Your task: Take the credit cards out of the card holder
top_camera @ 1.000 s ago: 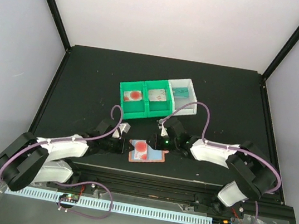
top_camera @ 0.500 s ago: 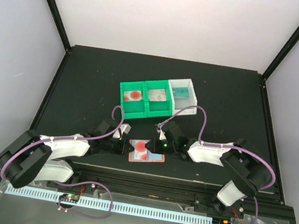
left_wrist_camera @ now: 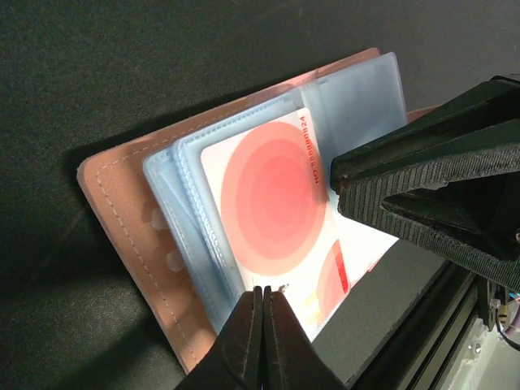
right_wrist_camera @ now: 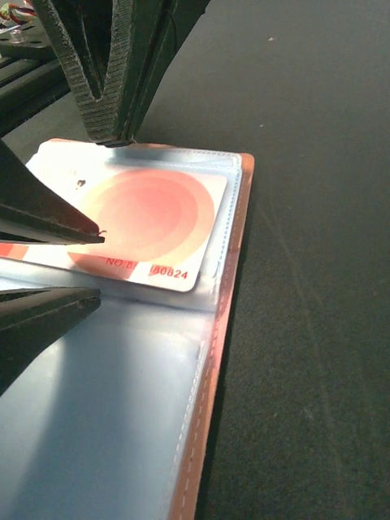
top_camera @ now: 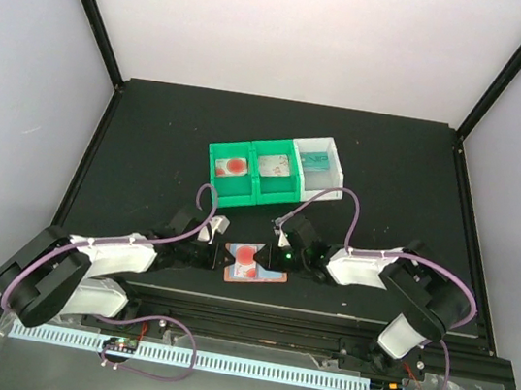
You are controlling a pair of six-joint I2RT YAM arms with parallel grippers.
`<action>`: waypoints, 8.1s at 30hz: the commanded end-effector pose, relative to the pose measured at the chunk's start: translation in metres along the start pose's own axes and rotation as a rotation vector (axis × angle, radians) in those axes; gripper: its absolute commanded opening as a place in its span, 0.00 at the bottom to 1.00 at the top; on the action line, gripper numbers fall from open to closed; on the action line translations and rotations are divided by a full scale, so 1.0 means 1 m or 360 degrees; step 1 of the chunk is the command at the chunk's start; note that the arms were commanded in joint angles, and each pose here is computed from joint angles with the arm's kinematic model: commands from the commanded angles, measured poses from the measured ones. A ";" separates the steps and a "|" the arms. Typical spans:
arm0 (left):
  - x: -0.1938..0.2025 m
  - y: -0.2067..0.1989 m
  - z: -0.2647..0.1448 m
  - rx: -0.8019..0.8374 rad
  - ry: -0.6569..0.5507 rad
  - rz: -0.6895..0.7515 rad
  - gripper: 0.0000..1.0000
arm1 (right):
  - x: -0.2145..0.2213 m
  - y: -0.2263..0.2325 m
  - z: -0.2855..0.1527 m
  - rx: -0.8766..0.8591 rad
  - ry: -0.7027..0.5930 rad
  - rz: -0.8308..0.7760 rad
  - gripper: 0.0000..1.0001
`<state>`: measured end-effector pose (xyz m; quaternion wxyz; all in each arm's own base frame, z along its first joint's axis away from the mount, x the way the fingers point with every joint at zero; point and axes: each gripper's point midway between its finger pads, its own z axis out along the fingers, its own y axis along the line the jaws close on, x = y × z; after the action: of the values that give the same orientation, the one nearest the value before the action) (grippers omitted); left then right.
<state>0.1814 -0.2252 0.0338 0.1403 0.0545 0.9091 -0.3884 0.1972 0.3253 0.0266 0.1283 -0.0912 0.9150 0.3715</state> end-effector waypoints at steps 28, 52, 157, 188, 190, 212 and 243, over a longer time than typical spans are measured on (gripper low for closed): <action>0.001 0.024 0.011 -0.0162 0.0045 -0.0021 0.02 | 0.010 0.005 0.004 -0.0130 0.0009 0.0022 0.01; 0.002 0.028 0.010 -0.0198 0.0040 -0.0034 0.02 | 0.009 0.004 -0.005 -0.0183 -0.0009 0.0042 0.02; -0.018 -0.013 -0.023 -0.0004 -0.0165 -0.0144 0.48 | -0.008 -0.001 -0.079 -0.0265 -0.0335 0.0113 0.01; -0.035 -0.127 -0.092 0.0861 -0.0419 -0.0012 0.50 | -0.038 0.101 -0.143 -0.1081 -0.0532 0.0247 0.01; -0.035 -0.127 -0.092 0.0861 -0.0415 -0.0012 0.46 | -0.038 0.103 -0.143 -0.1091 -0.0530 0.0245 0.01; -0.031 -0.137 -0.098 0.0922 -0.0399 0.0077 0.02 | -0.025 0.104 -0.137 -0.1034 -0.0440 0.0085 0.09; 0.011 -0.159 -0.127 0.0911 -0.0128 0.0555 0.02 | -0.007 0.120 -0.174 -0.0551 -0.0099 -0.0866 0.30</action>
<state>0.1185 -0.2430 0.2083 0.2111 0.2025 0.7521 -0.5906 0.1485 0.2854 0.2186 0.2369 -0.3194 0.7913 0.4644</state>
